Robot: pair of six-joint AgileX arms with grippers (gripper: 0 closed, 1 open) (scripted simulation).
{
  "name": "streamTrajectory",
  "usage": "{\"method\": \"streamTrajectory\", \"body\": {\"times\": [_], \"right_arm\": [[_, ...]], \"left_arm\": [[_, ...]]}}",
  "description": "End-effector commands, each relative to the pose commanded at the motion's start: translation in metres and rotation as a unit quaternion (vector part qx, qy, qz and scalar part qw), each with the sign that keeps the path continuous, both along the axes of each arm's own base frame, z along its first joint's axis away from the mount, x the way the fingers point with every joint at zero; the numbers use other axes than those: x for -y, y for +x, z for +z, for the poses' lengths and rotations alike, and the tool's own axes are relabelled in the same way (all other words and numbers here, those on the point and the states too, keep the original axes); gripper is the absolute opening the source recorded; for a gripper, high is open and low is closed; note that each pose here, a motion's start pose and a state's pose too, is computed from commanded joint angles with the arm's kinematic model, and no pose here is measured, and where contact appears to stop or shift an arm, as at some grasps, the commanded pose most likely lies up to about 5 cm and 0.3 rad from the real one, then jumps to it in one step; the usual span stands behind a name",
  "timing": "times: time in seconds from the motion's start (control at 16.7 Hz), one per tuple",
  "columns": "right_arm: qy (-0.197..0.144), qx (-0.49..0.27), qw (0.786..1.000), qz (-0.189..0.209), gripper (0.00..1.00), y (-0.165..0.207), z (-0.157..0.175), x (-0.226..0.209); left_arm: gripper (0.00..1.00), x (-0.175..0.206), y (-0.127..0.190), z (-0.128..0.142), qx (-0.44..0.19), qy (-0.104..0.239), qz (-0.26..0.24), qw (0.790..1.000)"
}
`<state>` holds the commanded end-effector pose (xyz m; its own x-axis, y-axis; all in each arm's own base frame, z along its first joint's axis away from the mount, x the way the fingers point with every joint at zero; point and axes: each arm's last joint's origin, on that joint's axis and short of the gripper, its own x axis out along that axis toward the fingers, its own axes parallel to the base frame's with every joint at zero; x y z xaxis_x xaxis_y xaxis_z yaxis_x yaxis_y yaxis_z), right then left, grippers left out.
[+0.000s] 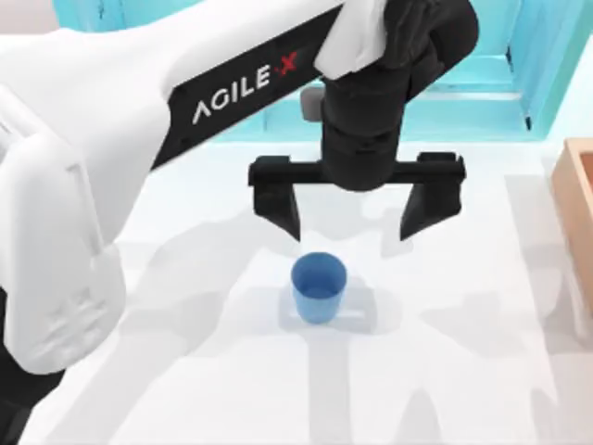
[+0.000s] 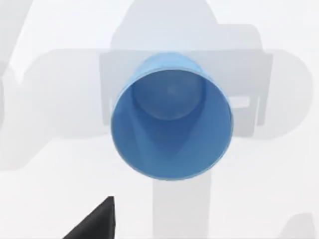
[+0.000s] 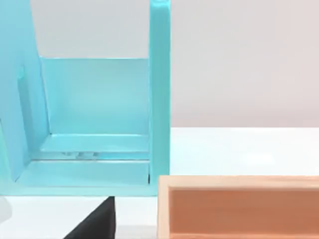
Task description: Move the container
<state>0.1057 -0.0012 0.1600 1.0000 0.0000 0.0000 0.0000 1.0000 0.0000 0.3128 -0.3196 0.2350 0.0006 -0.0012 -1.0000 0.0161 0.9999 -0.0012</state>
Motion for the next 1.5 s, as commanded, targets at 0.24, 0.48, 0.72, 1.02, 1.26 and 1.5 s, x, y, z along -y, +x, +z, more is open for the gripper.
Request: {"method": "streamTrajectory", "body": {"times": [0.24, 0.48, 0.72, 1.02, 1.26, 1.5], "right_arm": [[0.0, 0.0, 1.0, 0.0, 1.0, 0.0, 0.0, 0.0], [0.0, 0.0, 1.0, 0.0, 1.0, 0.0, 0.0, 0.0], [0.0, 0.0, 1.0, 0.0, 1.0, 0.0, 0.0, 0.0], [0.0, 0.0, 1.0, 0.0, 1.0, 0.0, 0.0, 0.0], [0.0, 0.0, 1.0, 0.0, 1.0, 0.0, 0.0, 0.0], [0.0, 0.0, 1.0, 0.0, 1.0, 0.0, 0.0, 0.0]], "left_arm": [[1.0, 0.002, 0.001, -0.02, -0.001, 0.001, -0.002, 1.0], [1.0, 0.004, 0.002, -0.068, 0.002, -0.002, -0.002, 1.0], [1.0, 0.002, -0.001, -0.099, 0.0, 0.001, -0.002, 1.0], [0.92, 0.002, -0.001, -0.1, 0.0, 0.001, -0.002, 1.0], [0.62, 0.002, -0.001, -0.1, 0.0, 0.001, -0.002, 1.0], [0.32, 0.002, -0.001, -0.1, 0.0, 0.001, -0.002, 1.0]]}}
